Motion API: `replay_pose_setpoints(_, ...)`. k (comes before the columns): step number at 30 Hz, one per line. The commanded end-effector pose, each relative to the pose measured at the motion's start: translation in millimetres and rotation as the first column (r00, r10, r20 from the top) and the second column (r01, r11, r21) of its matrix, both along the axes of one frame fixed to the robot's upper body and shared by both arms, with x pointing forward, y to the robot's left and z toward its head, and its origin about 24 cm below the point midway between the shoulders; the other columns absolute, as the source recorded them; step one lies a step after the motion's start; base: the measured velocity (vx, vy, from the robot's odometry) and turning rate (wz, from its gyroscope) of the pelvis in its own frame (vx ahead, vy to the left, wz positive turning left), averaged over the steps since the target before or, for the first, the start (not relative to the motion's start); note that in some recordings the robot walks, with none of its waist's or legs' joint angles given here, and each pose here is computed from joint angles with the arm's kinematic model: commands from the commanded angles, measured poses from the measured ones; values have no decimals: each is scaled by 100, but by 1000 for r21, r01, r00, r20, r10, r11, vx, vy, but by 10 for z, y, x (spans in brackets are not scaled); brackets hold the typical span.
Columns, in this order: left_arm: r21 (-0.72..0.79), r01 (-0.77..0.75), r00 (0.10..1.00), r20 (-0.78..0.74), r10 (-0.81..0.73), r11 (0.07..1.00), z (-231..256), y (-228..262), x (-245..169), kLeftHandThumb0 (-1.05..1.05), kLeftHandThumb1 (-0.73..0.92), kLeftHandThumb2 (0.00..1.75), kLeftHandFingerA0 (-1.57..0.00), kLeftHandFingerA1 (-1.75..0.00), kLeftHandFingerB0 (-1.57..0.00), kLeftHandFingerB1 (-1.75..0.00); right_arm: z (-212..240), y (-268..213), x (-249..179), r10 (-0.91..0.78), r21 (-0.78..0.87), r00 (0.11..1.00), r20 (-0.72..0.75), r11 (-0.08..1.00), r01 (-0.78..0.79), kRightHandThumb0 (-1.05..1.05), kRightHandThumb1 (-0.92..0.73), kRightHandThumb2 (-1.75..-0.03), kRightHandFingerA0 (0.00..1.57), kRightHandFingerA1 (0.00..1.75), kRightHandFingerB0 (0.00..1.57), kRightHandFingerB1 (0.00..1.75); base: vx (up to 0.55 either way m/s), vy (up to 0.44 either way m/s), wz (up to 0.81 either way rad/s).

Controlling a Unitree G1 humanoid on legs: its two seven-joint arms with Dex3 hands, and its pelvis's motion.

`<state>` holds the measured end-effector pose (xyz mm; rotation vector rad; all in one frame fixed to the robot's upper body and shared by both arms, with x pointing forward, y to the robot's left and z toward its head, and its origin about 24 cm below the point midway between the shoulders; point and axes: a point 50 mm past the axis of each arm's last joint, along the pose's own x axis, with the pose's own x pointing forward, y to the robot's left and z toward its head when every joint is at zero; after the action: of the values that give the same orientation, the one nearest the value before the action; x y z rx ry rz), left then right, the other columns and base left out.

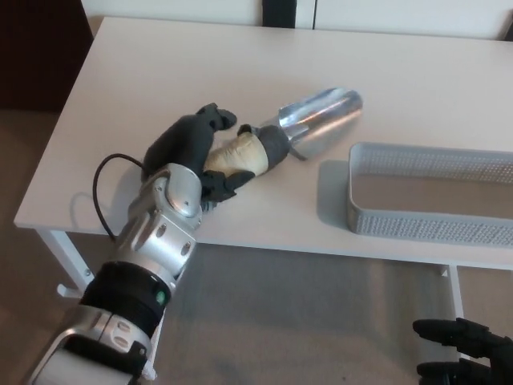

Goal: The robot walks towards a desk on which a shovel is kept on the left hand side and a container is kept on the right hand side. The robot picks up the shovel using its left hand and places it in the container.

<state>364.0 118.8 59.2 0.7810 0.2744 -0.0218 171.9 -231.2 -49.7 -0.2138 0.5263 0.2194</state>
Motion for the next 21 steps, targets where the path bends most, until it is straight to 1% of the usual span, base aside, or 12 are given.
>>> replay_pose_setpoints(1, -49, -82, 996, 26, 84, 995, 192, 125, 111, -35, 81, 64, -84, -108, -60, -51, 14, -33, -9, -2, -18, 1000, -1, 1000, 2, -24, -54, -56, 54, 44, 50, 42, 0, 0, 0)
replay_pose_setpoints(3, -68, -90, 995, 35, 93, 994, 217, 169, 133, -33, 79, 63, -87, -98, -61, -54, 14, -32, -9, -2, -23, 1000, 2, 1000, 2, -23, -54, -56, 54, 44, 50, 42, 0, 0, 0)
replay_pose_setpoints(5, -166, -103, 991, 65, 115, 981, 264, 202, 135, -32, 78, 63, -89, -110, -65, -71, 11, -33, -8, 3, -27, 1000, 3, 1000, -3, -24, -54, -56, 54, 44, 50, 42, 0, 0, 0)
replay_pose_setpoints(6, -169, -109, 989, 76, 123, 980, 289, 210, 142, -34, 83, 64, -91, -104, -58, -69, 9, -33, -7, 2, -25, 1000, 0, 1000, -2, -24, -54, -56, 54, 44, 50, 42, 0, 0, 0)
replay_pose_setpoints(7, -174, -113, 987, 90, 130, 978, 317, 210, 151, -36, 84, 65, -95, -99, -47, -49, 10, -32, -7, 1, -26, 1000, -1, 1000, -1, -24, -54, -56, 54, 43, 50, 42, 0, 0, 0)
replay_pose_setpoints(10, -173, -101, 984, 130, 124, 980, 364, 188, 154, -36, 82, 65, -98, -98, -52, -49, 10, -34, -9, 3, -27, 1000, 1, 1000, -3, -24, -54, -56, 54, 44, 50, 42, 0, 0, 0)
replay_pose_setpoints(13, -145, -108, 984, 122, 126, 984, 400, 140, 161, -34, 81, 64, -88, -88, -54, -47, 10, -33, 7, 7, -41, 1000, 5, 999, -7, -26, -53, -55, 55, 44, 51, 42, 0, 0, 0)
replay_pose_setpoints(14, -128, -101, 985, 128, 118, 987, 401, 126, 157, -33, 79, 64, -86, -81, -49, -45, 9, -36, 9, 9, -42, 1000, 5, 999, -8, -26, -54, -56, 55, 43, 51, 42, 0, 0, 0)
replay_pose_setpoints(16, -97, -84, 984, 149, 98, 992, 390, 113, 135, -31, 78, 63, -89, -86, -48, -46, 1, -31, 1, 12, -40, 1000, 5, 999, -12, -26, -53, -55, 55, 44, 51, 42, 0, 0, 0)
replay_pose_setpoints(19, -124, -87, 984, 142, 104, 988, 410, 92, 131, -33, 84, 65, -88, -90, -62, -51, 18, -32, 14, 15, -44, 1000, 11, 999, -15, -26, -53, -56, 56, 43, 53, 42, 0, 0, 0)
replay_pose_setpoints(20, -149, -95, 983, 139, 116, 984, 424, 82, 135, -33, 69, 105, -80, -84, -48, -62, 22, -34, 19, 18, -50, 1000, 14, 999, -18, -25, -53, -55, 56, 44, 52, 42, 0, 0, 0)
replay_pose_setpoints(21, -180, -108, 982, 133, 133, 978, 435, 73, 139, -33, 69, 105, -80, -84, -48, -62, 25, -35, 24, 18, -51, 1000, 16, 999, -17, -25, -53, -55, 56, 44, 52, 42, 0, 0, 0)
